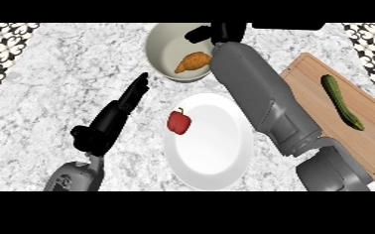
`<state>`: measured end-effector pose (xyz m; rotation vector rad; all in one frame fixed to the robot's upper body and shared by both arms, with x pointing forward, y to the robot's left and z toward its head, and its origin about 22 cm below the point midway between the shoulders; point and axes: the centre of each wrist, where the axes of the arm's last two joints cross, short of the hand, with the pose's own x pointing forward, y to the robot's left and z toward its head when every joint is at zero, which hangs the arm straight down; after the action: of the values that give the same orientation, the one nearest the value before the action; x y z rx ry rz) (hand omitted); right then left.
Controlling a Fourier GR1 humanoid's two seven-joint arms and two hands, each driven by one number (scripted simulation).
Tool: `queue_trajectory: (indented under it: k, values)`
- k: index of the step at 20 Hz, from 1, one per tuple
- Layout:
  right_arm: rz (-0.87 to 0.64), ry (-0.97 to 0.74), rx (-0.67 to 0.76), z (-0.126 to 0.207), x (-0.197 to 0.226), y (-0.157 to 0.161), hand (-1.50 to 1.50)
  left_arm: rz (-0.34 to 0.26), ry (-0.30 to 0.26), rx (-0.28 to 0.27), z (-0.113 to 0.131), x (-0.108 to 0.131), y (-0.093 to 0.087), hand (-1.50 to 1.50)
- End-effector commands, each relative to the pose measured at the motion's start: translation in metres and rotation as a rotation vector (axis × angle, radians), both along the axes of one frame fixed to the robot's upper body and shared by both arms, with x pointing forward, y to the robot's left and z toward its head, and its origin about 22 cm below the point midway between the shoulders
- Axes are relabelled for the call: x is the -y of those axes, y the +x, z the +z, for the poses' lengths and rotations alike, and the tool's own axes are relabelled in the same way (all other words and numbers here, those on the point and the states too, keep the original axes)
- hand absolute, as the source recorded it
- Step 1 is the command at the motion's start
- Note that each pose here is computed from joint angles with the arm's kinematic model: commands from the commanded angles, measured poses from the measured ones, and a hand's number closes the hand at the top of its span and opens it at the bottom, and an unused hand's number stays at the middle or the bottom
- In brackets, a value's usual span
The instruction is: Pick the croissant from the plate and place it in the bowl
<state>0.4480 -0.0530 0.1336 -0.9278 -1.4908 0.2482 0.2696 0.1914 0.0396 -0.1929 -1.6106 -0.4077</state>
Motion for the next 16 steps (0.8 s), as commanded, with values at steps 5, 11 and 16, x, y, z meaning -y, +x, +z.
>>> queue_trajectory:
  k: [5,11,16]
  values:
    - [-0.135,0.189,0.065,-0.021,0.071,0.005,-1.50,0.044,0.008,-0.026,-0.021,-0.006,-0.012,0.00]
    - [-0.129,0.231,0.139,-0.054,0.145,-0.021,-1.50,0.051,-0.008,-0.030,-0.018,-0.018,-0.005,0.00]
    - [-0.083,0.257,0.090,-0.068,0.197,-0.053,-1.50,0.068,0.004,-0.041,-0.001,-0.014,-0.003,0.00]
